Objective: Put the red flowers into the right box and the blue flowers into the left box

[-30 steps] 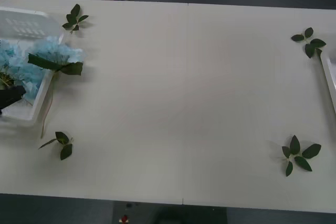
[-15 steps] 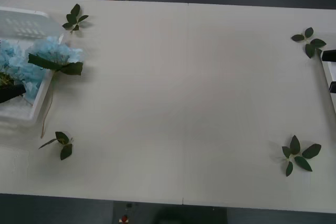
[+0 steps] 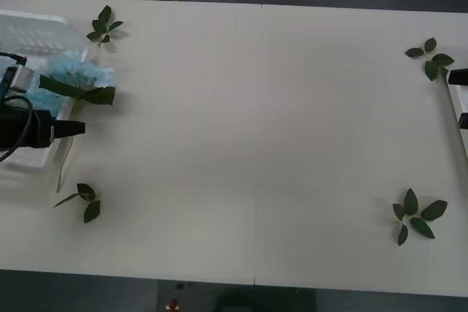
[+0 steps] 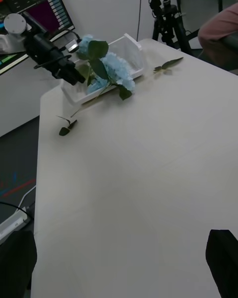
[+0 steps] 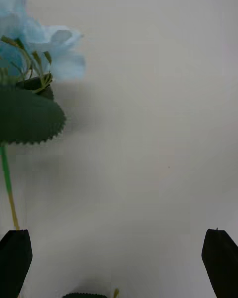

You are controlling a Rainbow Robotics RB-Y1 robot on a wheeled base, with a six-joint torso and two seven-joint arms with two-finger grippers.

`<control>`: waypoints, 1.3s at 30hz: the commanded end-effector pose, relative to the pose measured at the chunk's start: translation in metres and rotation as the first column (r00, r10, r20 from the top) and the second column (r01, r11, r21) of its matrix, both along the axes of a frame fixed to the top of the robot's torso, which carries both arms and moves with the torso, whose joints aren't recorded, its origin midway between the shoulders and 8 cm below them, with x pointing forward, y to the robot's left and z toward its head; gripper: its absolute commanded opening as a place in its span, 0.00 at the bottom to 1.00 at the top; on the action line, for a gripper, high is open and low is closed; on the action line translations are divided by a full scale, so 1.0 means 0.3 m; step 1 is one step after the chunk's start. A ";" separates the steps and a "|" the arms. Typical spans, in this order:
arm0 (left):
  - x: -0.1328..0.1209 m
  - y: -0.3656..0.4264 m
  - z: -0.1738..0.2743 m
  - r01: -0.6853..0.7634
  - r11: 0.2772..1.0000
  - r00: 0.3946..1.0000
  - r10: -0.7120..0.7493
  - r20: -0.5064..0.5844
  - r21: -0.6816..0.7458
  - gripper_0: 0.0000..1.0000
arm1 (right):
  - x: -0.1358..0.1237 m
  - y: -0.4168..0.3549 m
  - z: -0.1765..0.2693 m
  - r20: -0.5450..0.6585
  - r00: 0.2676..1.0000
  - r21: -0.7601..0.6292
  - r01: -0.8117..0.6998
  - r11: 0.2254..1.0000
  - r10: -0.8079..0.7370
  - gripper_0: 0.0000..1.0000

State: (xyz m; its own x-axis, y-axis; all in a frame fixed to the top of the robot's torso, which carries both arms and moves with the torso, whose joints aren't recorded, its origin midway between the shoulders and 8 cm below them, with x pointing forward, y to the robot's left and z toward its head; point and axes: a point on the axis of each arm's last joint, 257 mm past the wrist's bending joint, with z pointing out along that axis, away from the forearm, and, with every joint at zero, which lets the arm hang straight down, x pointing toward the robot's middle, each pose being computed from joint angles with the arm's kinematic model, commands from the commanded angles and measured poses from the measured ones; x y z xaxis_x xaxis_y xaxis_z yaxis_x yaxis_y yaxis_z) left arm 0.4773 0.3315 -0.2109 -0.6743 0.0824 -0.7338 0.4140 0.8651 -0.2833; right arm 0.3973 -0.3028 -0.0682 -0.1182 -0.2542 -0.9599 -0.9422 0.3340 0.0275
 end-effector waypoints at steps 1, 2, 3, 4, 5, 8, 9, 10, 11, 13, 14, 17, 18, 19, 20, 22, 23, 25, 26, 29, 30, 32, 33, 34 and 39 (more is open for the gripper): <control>0.065 -0.013 0.039 -0.056 0.998 0.998 0.056 -0.008 0.035 1.00 | 0.004 0.007 0.041 0.040 0.999 -0.024 -0.012 1.000 0.013 1.00; 0.070 -0.008 0.031 -0.068 0.997 0.998 0.068 -0.012 0.042 1.00 | 0.004 0.007 0.041 0.040 0.999 -0.024 -0.012 1.000 0.013 1.00; 0.080 0.006 0.019 -0.088 0.994 0.996 0.089 -0.016 0.063 1.00 | 0.004 0.007 0.041 0.040 0.999 -0.024 -0.012 1.000 0.013 1.00; 0.089 0.016 0.001 -0.105 0.991 0.994 0.107 -0.023 0.082 1.00 | 0.004 0.007 0.041 0.040 0.999 -0.024 -0.012 1.000 0.013 1.00; 0.091 0.025 -0.008 -0.114 0.989 0.993 0.117 -0.027 0.091 1.00 | 0.004 0.007 0.041 0.040 0.999 -0.024 -0.012 1.000 0.013 1.00; 0.098 0.047 -0.048 -0.141 0.981 0.988 0.148 -0.044 0.132 1.00 | 0.004 0.007 0.041 0.040 0.999 -0.024 -0.012 1.000 0.013 1.00; 0.102 0.050 -0.056 -0.147 0.978 0.987 0.155 -0.045 0.145 1.00 | 0.004 0.007 0.041 0.040 0.999 -0.024 -0.012 1.000 0.013 1.00; 0.104 0.056 -0.065 -0.155 0.975 0.985 0.164 -0.047 0.158 1.00 | 0.004 0.007 0.041 0.040 0.999 -0.024 -0.012 1.000 0.013 1.00; 0.106 0.059 -0.069 -0.156 0.973 0.985 0.166 -0.047 0.169 1.00 | 0.004 0.007 0.041 0.040 0.999 -0.024 -0.012 1.000 0.013 1.00; 0.116 0.072 -0.078 -0.168 0.965 0.983 0.180 -0.045 0.200 1.00 | 0.004 0.007 0.041 0.040 0.999 -0.024 -0.012 1.000 0.013 1.00; 0.118 0.071 -0.080 -0.168 0.964 0.982 0.181 -0.044 0.208 1.00 | 0.004 0.007 0.041 0.040 0.999 -0.024 -0.012 1.000 0.013 1.00; 0.137 0.055 -0.085 -0.181 0.959 0.980 0.194 -0.041 0.218 1.00 | 0.004 0.007 0.041 0.040 0.999 -0.024 -0.012 1.000 0.013 1.00; 0.143 0.050 -0.088 -0.185 0.958 0.979 0.198 -0.038 0.221 1.00 | 0.004 0.007 0.041 0.040 0.999 -0.024 -0.012 1.000 0.013 1.00; 0.150 0.047 -0.089 -0.186 0.956 0.980 0.198 -0.031 0.229 1.00 | 0.004 0.007 0.041 0.040 0.999 -0.024 -0.012 1.000 0.013 1.00; 0.152 0.046 -0.091 -0.187 0.955 0.980 0.199 -0.030 0.230 1.00 | 0.004 0.007 0.041 0.040 0.999 -0.024 -0.012 1.000 0.013 1.00; 0.170 0.047 -0.097 -0.196 0.951 0.978 0.207 -0.022 0.239 1.00 | 0.004 0.007 0.041 0.040 0.999 -0.024 -0.012 1.000 0.013 1.00; 0.178 0.047 -0.098 -0.198 0.951 0.978 0.209 -0.020 0.238 1.00 | 0.004 0.007 0.041 0.040 0.999 -0.024 -0.012 1.000 0.013 1.00; 0.196 0.051 -0.119 -0.209 0.950 0.974 0.222 -0.032 0.231 1.00 | 0.004 0.007 0.041 0.040 0.999 -0.024 -0.012 1.000 0.013 1.00; 0.201 0.051 -0.124 -0.211 0.950 0.974 0.225 -0.035 0.228 1.00 | 0.004 0.007 0.041 0.040 0.999 -0.024 -0.012 1.000 0.013 1.00; 0.226 0.074 -0.145 -0.201 0.946 0.976 0.216 -0.033 0.256 1.00 | 0.004 0.007 0.041 0.040 0.999 -0.024 -0.012 1.000 0.013 1.00; 0.234 0.077 -0.155 -0.195 0.945 0.977 0.211 -0.034 0.262 1.00 | 0.004 0.007 0.041 0.040 0.999 -0.024 -0.012 1.000 0.013 1.00; 0.249 0.078 -0.175 -0.184 0.945 0.979 0.202 -0.039 0.269 1.00 | 0.004 0.007 0.041 0.040 0.999 -0.024 -0.012 1.000 0.013 1.00; 0.252 0.075 -0.180 -0.180 0.945 0.979 0.199 -0.041 0.272 1.00 | 0.004 0.007 0.041 0.040 0.999 -0.024 -0.012 1.000 0.013 1.00; 0.259 0.079 -0.189 -0.179 0.944 0.979 0.198 -0.042 0.276 1.00 | 0.004 0.007 0.041 0.040 0.999 -0.024 -0.012 1.000 0.013 1.00; 0.290 0.101 -0.213 -0.176 0.937 0.981 0.193 -0.029 0.301 1.00 | 0.004 0.007 0.041 0.040 0.999 -0.024 -0.012 1.000 0.013 1.00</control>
State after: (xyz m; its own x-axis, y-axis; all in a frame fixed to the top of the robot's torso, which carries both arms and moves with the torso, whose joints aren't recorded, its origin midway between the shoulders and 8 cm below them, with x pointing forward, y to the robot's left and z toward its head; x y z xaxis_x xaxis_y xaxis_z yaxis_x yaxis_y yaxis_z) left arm 0.5466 0.3516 -0.2976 -0.7796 0.1211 -0.6144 0.2091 0.9752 -0.0731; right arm 0.3973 -0.3027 -0.0682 -0.1181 -0.2542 -0.9599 -0.9422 0.3340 0.0275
